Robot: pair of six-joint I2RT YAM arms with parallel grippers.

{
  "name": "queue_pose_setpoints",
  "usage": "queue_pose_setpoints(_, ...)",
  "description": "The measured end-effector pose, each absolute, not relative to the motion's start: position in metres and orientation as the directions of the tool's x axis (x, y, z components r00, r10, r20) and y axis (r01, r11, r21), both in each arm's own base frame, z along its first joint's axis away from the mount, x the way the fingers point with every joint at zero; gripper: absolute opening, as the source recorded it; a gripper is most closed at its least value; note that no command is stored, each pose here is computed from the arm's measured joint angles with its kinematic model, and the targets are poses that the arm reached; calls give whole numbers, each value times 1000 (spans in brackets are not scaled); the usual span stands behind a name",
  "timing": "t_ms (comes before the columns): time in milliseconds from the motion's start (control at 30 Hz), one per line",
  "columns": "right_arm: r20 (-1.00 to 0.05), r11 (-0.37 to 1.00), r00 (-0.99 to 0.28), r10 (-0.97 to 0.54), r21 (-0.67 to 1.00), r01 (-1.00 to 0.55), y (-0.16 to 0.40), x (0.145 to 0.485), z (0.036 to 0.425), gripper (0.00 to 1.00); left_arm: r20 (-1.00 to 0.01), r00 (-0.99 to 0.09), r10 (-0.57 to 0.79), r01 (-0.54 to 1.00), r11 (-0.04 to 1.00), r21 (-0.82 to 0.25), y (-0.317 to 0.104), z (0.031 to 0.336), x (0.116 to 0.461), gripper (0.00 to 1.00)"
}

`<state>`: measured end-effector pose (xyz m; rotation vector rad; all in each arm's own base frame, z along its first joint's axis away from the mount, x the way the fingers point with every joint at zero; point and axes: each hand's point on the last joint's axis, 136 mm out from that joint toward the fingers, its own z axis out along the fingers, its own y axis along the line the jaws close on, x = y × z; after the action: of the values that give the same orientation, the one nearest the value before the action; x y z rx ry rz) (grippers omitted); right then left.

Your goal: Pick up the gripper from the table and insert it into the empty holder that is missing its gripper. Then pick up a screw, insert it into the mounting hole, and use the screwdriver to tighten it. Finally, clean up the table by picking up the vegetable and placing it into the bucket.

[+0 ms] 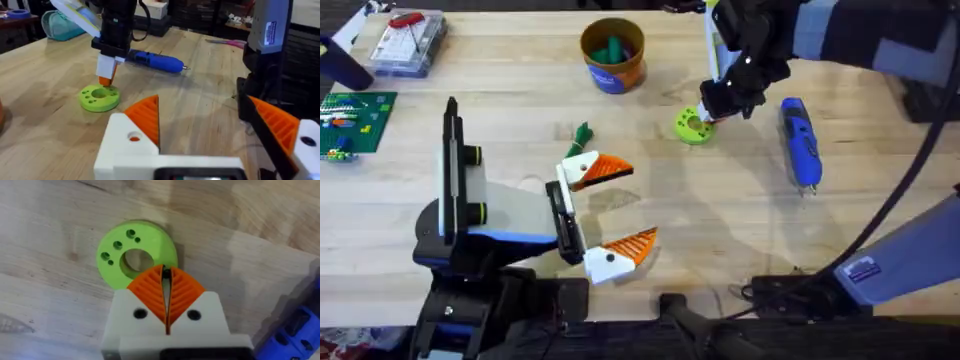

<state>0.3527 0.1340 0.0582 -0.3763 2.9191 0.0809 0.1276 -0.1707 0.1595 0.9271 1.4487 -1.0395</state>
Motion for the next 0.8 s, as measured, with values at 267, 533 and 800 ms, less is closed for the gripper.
queue_pose_setpoints(267, -246, 966, -938, -242, 33, -258, 129, 338, 103, 7, -993, -122, 6, 942, 316, -114, -171, 159, 128, 992)
queue_pose_setpoints(533, -356, 964, -906, -230, 45, -262, 123, 322, 190, 7, -992, -122, 6, 942, 316, -114, -171, 159, 128, 992)
queue_pose_setpoints(800, -459, 948, -849, -261, 41, -314, 126, 309, 252, 7, -993, -122, 6, 942, 316, -114, -171, 159, 128, 992)
